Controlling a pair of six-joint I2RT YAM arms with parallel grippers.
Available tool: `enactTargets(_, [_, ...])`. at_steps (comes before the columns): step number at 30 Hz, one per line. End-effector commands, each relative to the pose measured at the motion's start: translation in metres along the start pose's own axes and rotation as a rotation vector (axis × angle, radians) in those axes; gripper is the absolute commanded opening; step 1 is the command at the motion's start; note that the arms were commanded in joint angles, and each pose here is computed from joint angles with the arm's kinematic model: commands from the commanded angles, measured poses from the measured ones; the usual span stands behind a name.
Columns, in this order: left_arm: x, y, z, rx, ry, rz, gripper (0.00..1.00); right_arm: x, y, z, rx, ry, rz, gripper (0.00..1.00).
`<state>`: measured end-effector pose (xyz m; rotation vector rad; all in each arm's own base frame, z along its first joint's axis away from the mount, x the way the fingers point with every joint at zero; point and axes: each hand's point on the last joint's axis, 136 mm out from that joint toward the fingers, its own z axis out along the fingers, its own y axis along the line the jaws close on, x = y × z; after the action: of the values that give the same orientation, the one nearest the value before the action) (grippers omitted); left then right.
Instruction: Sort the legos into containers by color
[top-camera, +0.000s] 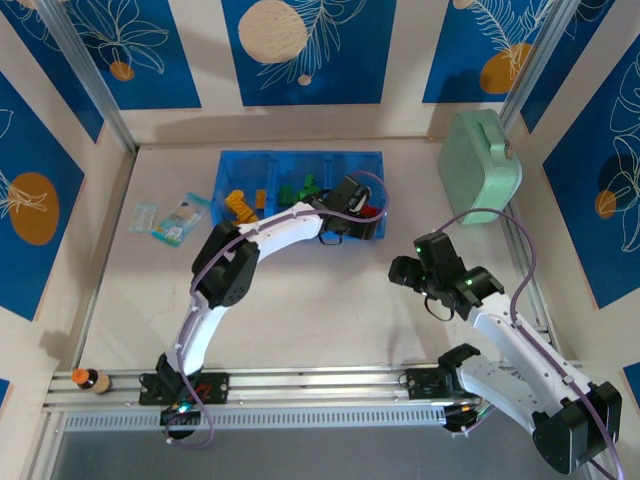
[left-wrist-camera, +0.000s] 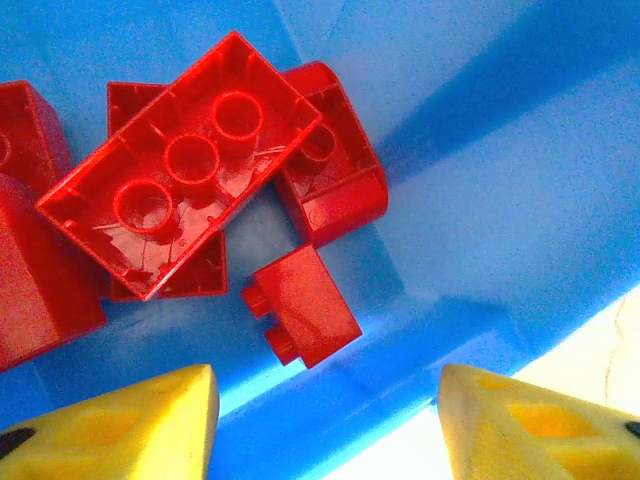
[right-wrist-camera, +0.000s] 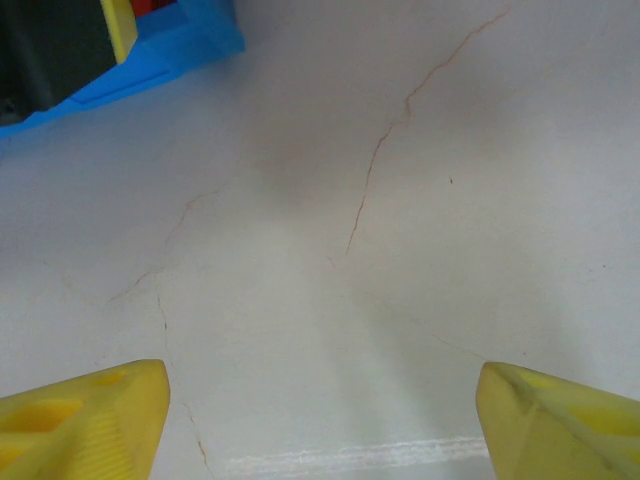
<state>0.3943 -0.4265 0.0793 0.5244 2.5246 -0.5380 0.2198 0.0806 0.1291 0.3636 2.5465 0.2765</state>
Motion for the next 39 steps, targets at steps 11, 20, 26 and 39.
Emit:
enactTargets(11, [-0.031, 0.0, -0.139, -0.09, -0.204, 0.116, 0.82, -0.062, 0.02, -0.03, -0.058, -0.201, -0.191, 0.8])
enactTargets(20, [0.043, 0.125, -0.274, -0.531, -0.531, 0.037, 0.96, -0.084, 0.007, -0.04, -0.086, -0.565, -0.244, 0.99])
enactTargets(26, [0.104, 0.199, -0.34, -0.924, -0.593, 0.094, 1.0, -0.061, -0.052, -0.005, 0.16, -0.513, -0.119, 0.99])
enactTargets(39, [0.191, 0.277, -0.321, -1.086, -0.601, -0.013, 1.0, -0.039, -0.059, 0.025, 0.129, -0.52, -0.217, 0.99])
